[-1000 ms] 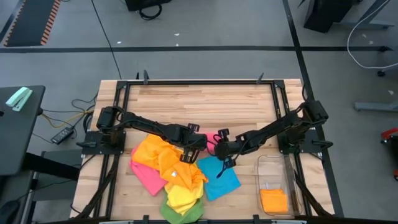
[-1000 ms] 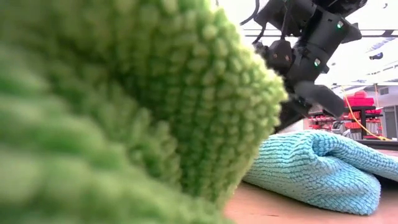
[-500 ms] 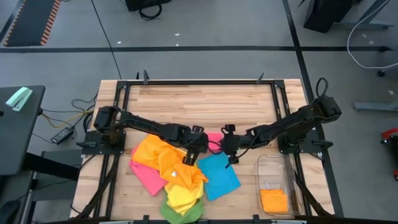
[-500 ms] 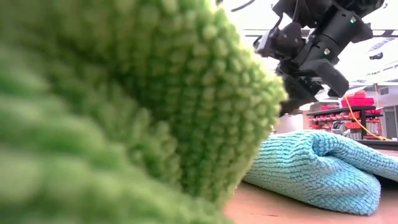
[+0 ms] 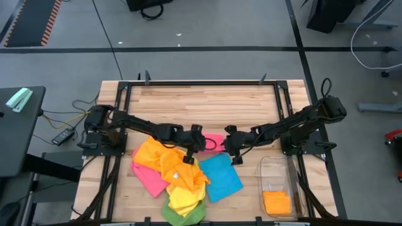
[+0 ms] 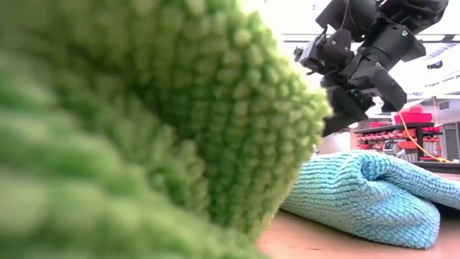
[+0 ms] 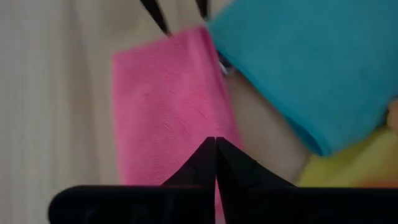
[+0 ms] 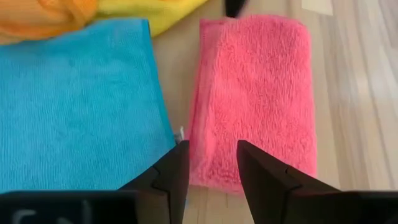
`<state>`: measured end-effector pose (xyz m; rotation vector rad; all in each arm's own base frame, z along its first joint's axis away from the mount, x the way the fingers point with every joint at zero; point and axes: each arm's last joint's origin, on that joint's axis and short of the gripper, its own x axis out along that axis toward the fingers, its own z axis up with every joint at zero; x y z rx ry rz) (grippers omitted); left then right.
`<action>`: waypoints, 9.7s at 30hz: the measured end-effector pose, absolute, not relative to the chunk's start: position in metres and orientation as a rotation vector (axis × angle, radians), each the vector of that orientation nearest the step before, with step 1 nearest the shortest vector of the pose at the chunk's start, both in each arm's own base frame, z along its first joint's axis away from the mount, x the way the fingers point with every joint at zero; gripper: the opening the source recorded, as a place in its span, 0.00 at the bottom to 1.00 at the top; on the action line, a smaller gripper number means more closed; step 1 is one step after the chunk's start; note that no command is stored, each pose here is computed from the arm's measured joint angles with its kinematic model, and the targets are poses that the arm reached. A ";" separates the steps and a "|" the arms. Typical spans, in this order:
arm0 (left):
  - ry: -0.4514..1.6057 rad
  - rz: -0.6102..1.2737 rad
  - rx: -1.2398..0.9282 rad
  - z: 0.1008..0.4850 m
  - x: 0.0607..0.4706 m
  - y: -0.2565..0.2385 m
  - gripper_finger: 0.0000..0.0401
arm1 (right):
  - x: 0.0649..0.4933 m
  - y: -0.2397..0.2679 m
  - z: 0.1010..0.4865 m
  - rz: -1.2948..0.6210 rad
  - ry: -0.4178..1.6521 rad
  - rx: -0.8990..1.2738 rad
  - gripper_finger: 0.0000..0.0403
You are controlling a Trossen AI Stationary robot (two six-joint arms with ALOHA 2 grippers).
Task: Fold microfiber towels
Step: Fold the pink towel
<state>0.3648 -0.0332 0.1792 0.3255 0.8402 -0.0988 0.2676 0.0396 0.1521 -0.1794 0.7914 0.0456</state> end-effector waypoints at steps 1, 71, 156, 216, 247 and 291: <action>0.816 -0.092 0.327 0.180 0.362 -0.030 0.05 | 0.268 0.039 0.152 0.046 0.786 -0.182 0.35; 0.489 0.106 0.299 0.183 0.316 0.029 0.04 | 0.284 -0.008 0.162 -0.112 0.962 -0.301 0.42; 0.282 0.159 0.033 0.115 0.354 0.026 0.02 | 0.309 0.000 0.188 0.123 1.128 -0.074 0.02; 0.648 -0.028 0.173 0.101 0.357 -0.014 0.02 | 0.351 -0.072 0.145 0.221 1.015 -0.054 0.42; 0.538 0.116 0.213 0.115 0.362 -0.015 0.06 | 0.349 -0.068 0.161 0.203 0.980 0.012 0.63; 0.551 0.236 0.223 0.114 0.361 -0.012 0.04 | 0.305 -0.036 0.147 -0.045 0.869 0.000 0.66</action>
